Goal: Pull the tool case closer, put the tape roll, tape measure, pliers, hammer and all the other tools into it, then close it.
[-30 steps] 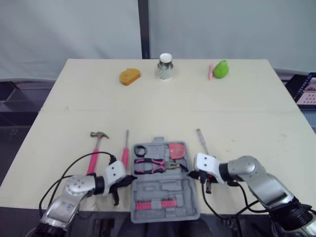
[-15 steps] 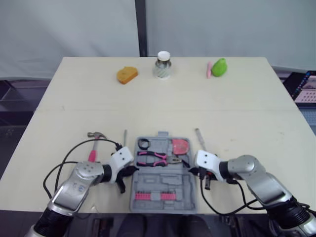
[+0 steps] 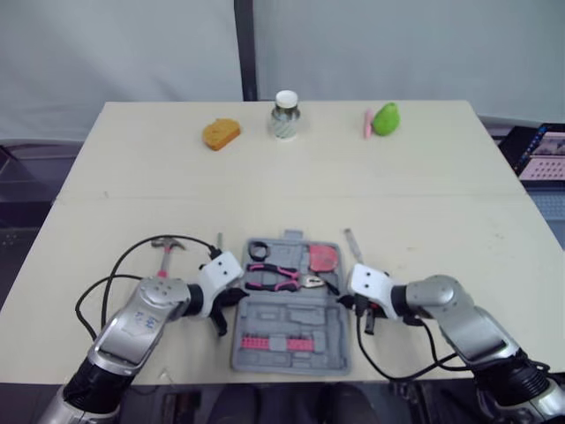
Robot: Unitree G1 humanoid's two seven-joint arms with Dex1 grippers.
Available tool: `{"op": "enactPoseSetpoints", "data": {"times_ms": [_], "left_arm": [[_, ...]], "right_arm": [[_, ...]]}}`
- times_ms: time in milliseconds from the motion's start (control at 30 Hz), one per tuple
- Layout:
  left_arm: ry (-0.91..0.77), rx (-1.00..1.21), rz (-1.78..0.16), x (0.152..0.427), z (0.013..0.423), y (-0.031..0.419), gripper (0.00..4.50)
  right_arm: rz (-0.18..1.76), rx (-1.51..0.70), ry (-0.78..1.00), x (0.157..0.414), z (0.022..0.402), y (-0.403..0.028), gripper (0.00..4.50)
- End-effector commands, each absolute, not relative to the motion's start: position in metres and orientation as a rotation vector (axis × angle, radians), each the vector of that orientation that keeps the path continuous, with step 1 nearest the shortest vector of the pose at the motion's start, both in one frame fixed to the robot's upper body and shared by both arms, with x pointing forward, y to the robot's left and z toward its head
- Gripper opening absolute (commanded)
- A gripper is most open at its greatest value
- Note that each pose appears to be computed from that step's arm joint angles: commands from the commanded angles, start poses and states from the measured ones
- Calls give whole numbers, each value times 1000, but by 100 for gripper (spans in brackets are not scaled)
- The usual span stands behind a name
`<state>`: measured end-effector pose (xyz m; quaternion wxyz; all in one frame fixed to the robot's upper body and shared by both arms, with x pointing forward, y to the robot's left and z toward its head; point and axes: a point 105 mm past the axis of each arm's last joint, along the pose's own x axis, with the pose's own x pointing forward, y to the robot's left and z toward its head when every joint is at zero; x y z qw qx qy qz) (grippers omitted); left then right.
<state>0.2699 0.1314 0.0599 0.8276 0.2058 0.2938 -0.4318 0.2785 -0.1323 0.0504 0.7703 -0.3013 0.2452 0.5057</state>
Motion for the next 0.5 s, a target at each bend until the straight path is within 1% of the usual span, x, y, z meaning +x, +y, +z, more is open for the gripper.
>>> {"op": "enactPoseSetpoints", "data": {"times_ms": [33, 500], "left_arm": [[522, 444, -1019, 265, 73, 108, 2], [528, 469, -1005, 271, 60, 111, 2]], "right_arm": [[1107, -665, 485, 281, 54, -123, 0], [1099, -675, 477, 285, 59, -124, 0]]}}
